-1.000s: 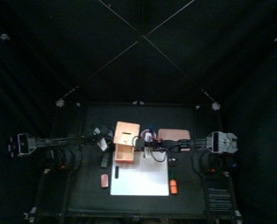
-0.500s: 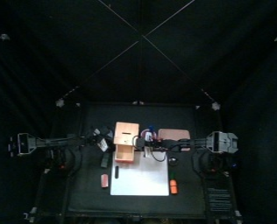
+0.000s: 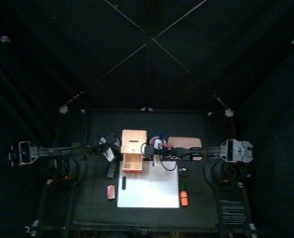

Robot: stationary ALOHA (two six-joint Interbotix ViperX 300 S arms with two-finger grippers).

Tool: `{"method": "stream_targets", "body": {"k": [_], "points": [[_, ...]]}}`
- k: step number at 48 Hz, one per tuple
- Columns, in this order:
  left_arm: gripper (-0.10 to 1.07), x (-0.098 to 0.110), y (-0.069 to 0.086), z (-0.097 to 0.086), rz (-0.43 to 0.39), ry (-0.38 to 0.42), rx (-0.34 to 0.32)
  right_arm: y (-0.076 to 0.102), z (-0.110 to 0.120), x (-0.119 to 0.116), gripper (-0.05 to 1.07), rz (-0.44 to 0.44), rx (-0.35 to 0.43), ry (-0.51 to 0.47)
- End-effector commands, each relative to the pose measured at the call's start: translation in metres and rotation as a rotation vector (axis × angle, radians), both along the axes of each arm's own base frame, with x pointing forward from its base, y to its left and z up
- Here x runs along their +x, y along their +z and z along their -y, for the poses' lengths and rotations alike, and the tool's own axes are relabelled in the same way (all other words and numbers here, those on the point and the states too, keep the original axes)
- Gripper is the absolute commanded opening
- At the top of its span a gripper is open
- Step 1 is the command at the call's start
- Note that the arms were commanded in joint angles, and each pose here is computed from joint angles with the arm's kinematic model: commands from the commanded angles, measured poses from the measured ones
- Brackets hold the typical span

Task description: Fix drawer

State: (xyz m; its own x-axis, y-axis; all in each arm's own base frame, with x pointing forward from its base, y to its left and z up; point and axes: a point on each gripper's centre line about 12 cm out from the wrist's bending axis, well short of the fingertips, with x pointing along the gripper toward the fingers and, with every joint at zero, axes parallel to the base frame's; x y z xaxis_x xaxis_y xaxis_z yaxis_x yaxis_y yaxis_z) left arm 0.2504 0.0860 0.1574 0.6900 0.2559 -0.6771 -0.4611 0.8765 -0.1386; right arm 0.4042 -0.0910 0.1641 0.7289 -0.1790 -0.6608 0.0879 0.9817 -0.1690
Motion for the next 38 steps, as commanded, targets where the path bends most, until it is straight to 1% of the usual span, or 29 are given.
{"method": "stream_targets", "body": {"k": [1,11,15,20,27,31,38], "points": [[0.23,0.003,0.006,-0.003,0.014,-0.002,0.017,0.019,-0.005,0.000,0.03,0.047,-0.006,0.008],[0.23,0.001,0.006,-0.005,0.009,0.008,0.019,0.012,-0.022,-0.004,0.03,0.000,-0.010,0.053],[0.23,-0.001,0.006,-0.006,0.000,0.013,0.021,0.013,-0.028,-0.004,0.03,-0.008,-0.013,0.066],[0.23,-0.004,0.008,-0.007,-0.014,0.012,0.039,0.018,-0.034,-0.005,0.03,-0.003,-0.013,0.079],[0.23,-0.012,0.013,-0.009,-0.050,0.012,0.087,0.028,-0.042,-0.005,0.03,0.023,-0.019,0.100],[0.23,-0.017,0.019,-0.012,-0.045,0.022,0.108,0.034,-0.045,-0.006,0.03,0.038,-0.020,0.106],[0.23,-0.023,0.030,-0.009,-0.003,0.037,0.108,0.042,-0.053,-0.008,0.03,0.057,-0.019,0.122]]}}
